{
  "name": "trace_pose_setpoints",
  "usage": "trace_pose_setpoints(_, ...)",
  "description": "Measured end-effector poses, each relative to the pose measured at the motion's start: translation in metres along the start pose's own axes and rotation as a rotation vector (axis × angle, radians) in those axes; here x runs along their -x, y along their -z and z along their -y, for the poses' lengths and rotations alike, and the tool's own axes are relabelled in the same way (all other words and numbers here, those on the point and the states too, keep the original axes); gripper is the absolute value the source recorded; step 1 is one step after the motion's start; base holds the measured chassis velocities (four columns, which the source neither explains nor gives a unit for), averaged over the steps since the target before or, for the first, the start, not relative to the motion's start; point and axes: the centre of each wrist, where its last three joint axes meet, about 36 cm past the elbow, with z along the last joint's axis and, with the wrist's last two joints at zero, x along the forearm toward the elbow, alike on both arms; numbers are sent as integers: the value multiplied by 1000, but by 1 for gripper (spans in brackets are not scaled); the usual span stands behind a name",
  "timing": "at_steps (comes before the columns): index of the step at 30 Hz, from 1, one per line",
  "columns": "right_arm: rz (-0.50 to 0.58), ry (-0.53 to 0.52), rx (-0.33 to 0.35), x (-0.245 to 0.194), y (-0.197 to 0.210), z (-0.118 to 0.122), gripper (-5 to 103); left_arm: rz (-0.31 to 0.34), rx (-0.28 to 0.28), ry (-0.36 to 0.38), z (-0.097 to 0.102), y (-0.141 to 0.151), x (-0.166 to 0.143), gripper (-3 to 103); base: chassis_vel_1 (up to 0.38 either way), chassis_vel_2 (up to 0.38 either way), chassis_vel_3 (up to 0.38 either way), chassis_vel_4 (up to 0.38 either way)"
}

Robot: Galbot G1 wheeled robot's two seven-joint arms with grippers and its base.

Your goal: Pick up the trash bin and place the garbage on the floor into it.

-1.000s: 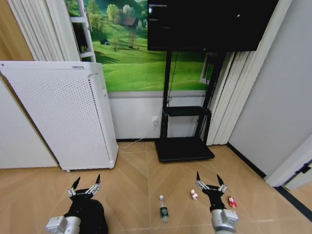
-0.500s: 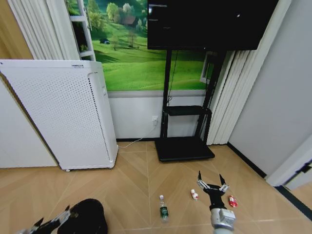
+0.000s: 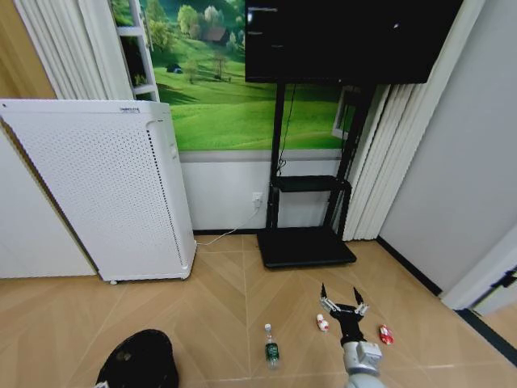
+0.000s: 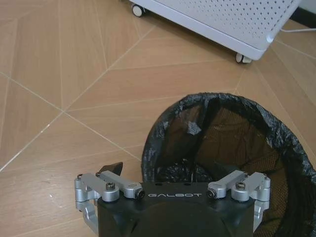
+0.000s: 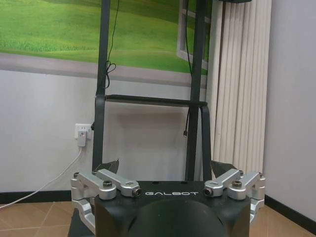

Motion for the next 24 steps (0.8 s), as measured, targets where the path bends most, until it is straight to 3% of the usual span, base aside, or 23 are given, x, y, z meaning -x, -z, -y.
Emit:
trace_pose_setpoints(5, 0, 4, 0, 2, 7, 6, 100, -67, 3, 3, 7, -12, 18, 103, 0, 0, 0, 0)
trace_pose_setpoints(11, -6, 4, 7, 3, 8, 5, 100, -91, -2, 12, 8, -22, 29, 98, 0, 0, 0, 0)
trace_pose_setpoints(14, -8, 7, 10, 2, 8, 4, 100, -84, -10, 17, 9, -23, 40, 92, 0, 0, 0, 0)
trace_pose_setpoints(17, -19, -21, 7, 1, 8, 3, 100, -85, -23, 18, 8, -21, 53, 76, 0, 0, 0, 0)
trace_pose_setpoints(19, -19, -21, 7, 1, 8, 3, 100, -85, -23, 18, 8, -21, 53, 76, 0, 0, 0, 0)
trace_pose_setpoints(21, -42, -49, 0, -2, 8, 4, 100, -83, -38, 7, 7, -20, 60, 59, 0, 0, 0, 0)
trace_pose_setpoints(23, -44, -54, -3, -3, 8, 4, 100, -82, -44, 5, 7, -21, 61, 59, 0, 0, 0, 0)
trace_pose_setpoints(24, -44, -57, -4, -3, 8, 5, 100, -81, -55, 4, 6, -22, 63, 53, 0, 0, 0, 0)
